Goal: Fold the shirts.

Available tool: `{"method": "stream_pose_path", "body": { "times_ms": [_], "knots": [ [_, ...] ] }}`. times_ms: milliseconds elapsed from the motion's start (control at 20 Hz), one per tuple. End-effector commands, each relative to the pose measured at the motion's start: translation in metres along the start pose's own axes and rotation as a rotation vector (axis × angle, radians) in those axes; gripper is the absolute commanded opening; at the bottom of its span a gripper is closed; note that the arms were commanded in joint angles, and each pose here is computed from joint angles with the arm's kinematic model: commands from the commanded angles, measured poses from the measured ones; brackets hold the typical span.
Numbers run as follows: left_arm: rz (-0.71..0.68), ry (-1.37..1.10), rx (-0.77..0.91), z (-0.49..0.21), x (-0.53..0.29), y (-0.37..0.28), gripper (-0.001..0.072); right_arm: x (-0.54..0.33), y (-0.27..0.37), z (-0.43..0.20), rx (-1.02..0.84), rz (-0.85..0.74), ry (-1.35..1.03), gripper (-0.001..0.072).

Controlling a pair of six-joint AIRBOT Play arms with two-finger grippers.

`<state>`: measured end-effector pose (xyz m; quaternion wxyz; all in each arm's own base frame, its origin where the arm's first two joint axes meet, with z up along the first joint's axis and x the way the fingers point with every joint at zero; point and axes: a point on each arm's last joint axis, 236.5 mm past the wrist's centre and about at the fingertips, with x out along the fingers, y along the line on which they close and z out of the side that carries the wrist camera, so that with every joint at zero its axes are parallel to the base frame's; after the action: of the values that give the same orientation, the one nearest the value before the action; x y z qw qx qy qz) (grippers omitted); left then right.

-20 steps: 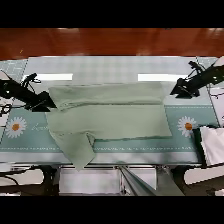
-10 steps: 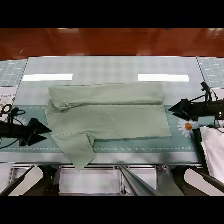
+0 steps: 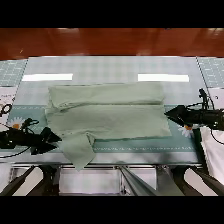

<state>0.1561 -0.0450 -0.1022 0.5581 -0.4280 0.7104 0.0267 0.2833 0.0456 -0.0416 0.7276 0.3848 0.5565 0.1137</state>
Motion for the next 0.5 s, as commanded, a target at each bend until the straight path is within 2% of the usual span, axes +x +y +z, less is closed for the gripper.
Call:
{"method": "stream_pose_path", "body": {
  "times_ms": [0, 100, 150, 200, 350, 450],
  "knots": [
    [0.061, -0.054, 0.069, 0.012, 0.017, -0.005, 0.0505, 0.000, 0.003, -0.001, 0.006, 0.016, -0.004, 0.0408],
    [0.066, -0.078, 0.111, 0.018, 0.026, -0.014, 0.0477, -0.001, 0.011, 0.004, 0.031, 0.051, -0.021, 0.0407],
    [0.063, -0.074, 0.146, 0.016, 0.028, -0.019, 0.0164, -0.004, 0.012, 0.005, 0.048, 0.067, -0.026, 0.0407],
    [0.055, -0.062, 0.197, 0.013, 0.029, -0.022, 0.0025, -0.009, 0.006, 0.007, 0.066, 0.064, -0.032, 0.0407],
    [0.054, -0.023, 0.247, 0.004, 0.030, -0.021, 0.0018, -0.028, -0.056, -0.014, 0.226, -0.111, 0.021, 0.0407],
    [0.054, -0.013, 0.248, 0.001, 0.030, -0.021, 0.0018, -0.028, -0.081, -0.046, 0.238, -0.202, 0.123, 0.0407]
  ]
}}
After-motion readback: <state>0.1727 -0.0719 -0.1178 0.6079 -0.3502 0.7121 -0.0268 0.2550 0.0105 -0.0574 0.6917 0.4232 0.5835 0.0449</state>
